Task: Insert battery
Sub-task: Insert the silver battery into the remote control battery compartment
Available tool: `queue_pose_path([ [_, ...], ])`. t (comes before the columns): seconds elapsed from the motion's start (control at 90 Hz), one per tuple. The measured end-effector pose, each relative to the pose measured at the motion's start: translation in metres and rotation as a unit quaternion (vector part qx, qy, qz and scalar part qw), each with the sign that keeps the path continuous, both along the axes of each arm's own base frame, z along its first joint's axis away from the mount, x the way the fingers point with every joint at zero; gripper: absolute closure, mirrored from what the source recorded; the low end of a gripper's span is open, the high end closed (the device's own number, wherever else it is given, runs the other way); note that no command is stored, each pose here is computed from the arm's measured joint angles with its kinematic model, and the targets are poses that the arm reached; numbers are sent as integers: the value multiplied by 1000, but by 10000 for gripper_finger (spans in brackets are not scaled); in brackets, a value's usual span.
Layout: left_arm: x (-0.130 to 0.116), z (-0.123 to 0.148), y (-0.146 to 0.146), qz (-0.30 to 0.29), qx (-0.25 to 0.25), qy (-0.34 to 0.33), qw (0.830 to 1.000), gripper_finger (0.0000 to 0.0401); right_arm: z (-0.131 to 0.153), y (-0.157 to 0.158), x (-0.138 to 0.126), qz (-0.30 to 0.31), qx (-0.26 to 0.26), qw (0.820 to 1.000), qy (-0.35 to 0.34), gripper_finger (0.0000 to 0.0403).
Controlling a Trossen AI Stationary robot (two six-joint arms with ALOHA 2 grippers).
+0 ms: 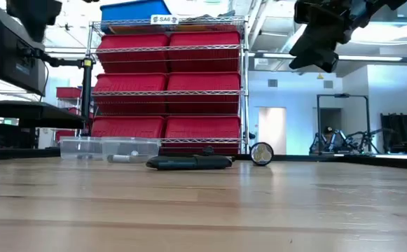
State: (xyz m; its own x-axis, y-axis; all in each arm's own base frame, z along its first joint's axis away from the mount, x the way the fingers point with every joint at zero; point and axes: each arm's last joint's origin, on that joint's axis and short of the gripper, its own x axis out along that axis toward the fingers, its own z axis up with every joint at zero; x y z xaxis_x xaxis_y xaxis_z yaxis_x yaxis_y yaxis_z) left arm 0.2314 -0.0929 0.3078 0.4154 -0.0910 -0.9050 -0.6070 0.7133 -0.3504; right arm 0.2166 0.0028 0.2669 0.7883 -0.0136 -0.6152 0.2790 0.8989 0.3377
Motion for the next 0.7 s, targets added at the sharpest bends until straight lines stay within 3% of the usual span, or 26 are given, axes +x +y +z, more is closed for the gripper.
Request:
queue_pose_path([
  [0.144, -6, 11, 40, 54, 41, -12, 998, 257, 2, -1, 1, -3, 5, 1000, -6, 236],
  [0.367, -27, 22, 129, 151, 92, 13, 984, 258, 1, -1, 0, -2, 6, 1000, -4, 227],
  [0.578, -40, 8, 199, 125, 134, 93, 979, 258, 1, -1, 0, -4, 7, 1000, 1, 227],
  [0.7, -43, -9, 235, 131, 128, 141, 973, 258, 1, -1, 0, -19, 20, 1000, 1, 228],
])
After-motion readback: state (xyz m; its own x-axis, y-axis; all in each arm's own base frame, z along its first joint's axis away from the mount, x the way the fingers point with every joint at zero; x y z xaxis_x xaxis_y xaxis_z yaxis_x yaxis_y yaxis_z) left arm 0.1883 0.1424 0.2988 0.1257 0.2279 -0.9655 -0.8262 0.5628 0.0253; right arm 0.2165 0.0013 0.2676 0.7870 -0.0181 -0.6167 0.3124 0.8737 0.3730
